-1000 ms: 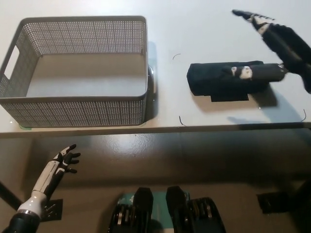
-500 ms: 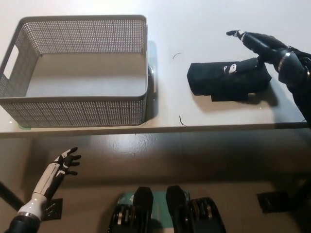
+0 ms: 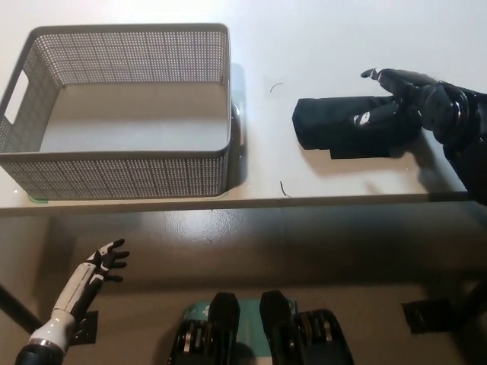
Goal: Use the right hand to pick up the pencil case on the right hand side and put it into a grey container on the left side
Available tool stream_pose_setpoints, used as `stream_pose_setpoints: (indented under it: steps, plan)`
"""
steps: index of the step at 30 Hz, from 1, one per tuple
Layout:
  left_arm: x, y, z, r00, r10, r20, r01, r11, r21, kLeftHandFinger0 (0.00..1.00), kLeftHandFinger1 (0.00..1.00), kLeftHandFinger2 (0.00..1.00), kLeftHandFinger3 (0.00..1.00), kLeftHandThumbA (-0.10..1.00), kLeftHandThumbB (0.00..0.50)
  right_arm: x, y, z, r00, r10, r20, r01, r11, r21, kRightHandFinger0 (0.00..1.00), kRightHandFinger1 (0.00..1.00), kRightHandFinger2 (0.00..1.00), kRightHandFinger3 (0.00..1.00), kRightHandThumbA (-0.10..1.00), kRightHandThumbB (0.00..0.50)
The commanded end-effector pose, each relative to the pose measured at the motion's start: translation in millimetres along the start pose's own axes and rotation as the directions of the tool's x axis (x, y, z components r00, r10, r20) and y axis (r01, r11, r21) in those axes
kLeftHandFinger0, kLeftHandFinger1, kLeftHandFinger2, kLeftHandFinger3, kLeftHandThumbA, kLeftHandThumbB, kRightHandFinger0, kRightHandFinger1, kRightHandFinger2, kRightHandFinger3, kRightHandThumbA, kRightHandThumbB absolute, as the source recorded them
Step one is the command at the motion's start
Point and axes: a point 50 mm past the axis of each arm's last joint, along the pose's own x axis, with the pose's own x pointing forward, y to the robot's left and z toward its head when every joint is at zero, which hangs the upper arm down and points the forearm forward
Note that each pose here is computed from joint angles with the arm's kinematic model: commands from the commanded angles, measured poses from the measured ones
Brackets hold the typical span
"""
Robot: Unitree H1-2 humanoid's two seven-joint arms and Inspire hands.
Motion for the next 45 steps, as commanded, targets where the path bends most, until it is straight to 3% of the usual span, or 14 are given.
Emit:
stream_pose_setpoints:
  steps: [1, 13, 18, 20, 29, 38, 45]
  plan:
    - [4.8, 3.8, 8.4, 0.998, -0.006, 0.057, 0.005, 1.0, 0.011, 0.74, 0.81, 0.83, 0.91, 1.0, 0.5, -2.7, -46.6, 20.3, 0.993, -0.1, 0.065, 0.102, 0.994, -0.035, 1.0, 1.0, 1.0, 1.0, 0.77, 0.5]
    - [10.8, 6.9, 11.0, 0.998, -0.016, 0.062, 0.015, 1.0, 0.014, 0.74, 0.81, 0.83, 0.91, 1.0, 0.5, 11.0, -34.8, 24.1, 0.998, -0.035, 0.051, 0.035, 0.999, -0.009, 1.0, 1.0, 1.0, 1.0, 0.8, 0.5]
    - [11.8, 4.1, 10.7, 0.998, -0.03, 0.061, 0.031, 0.999, -0.008, 0.75, 0.82, 0.84, 0.92, 1.0, 0.5, 20.3, -14.9, 20.6, 1.0, 0.011, 0.028, -0.011, 1.0, 0.0, 1.0, 1.0, 1.0, 1.0, 0.75, 0.5]
    - [11.1, 3.9, 11.0, 0.998, -0.028, 0.063, 0.028, 1.0, -0.006, 0.74, 0.82, 0.84, 0.93, 1.0, 0.5, 25.2, -0.8, 22.4, 0.999, 0.044, 0.009, -0.044, 0.999, -0.026, 1.0, 1.0, 1.0, 1.0, 0.79, 0.5]
    - [14.5, 7.9, 16.2, 0.996, -0.03, 0.08, 0.03, 1.0, 0.004, 0.76, 0.83, 0.85, 0.94, 1.0, 0.5, 33.7, 43.3, 20.0, 0.99, 0.129, -0.059, -0.13, 0.991, -0.022, 1.0, 1.0, 1.0, 1.0, 0.67, 0.5]
    - [26.2, 11.9, 23.2, 0.995, -0.034, 0.096, 0.034, 0.999, 0.003, 0.76, 0.84, 0.85, 0.95, 1.0, 0.5, 33.5, 62.4, 8.5, 0.984, 0.148, -0.095, -0.152, 0.988, -0.035, 1.0, 1.0, 1.0, 1.0, 0.7, 0.5]
    - [33.9, 14.4, 29.5, 0.993, -0.041, 0.112, 0.04, 0.999, 0.013, 0.78, 0.84, 0.86, 0.97, 1.0, 0.5, 32.4, 65.9, 0.8, 0.979, 0.167, -0.12, -0.169, 0.986, -0.007, 1.0, 1.0, 1.0, 1.0, 0.64, 0.5]
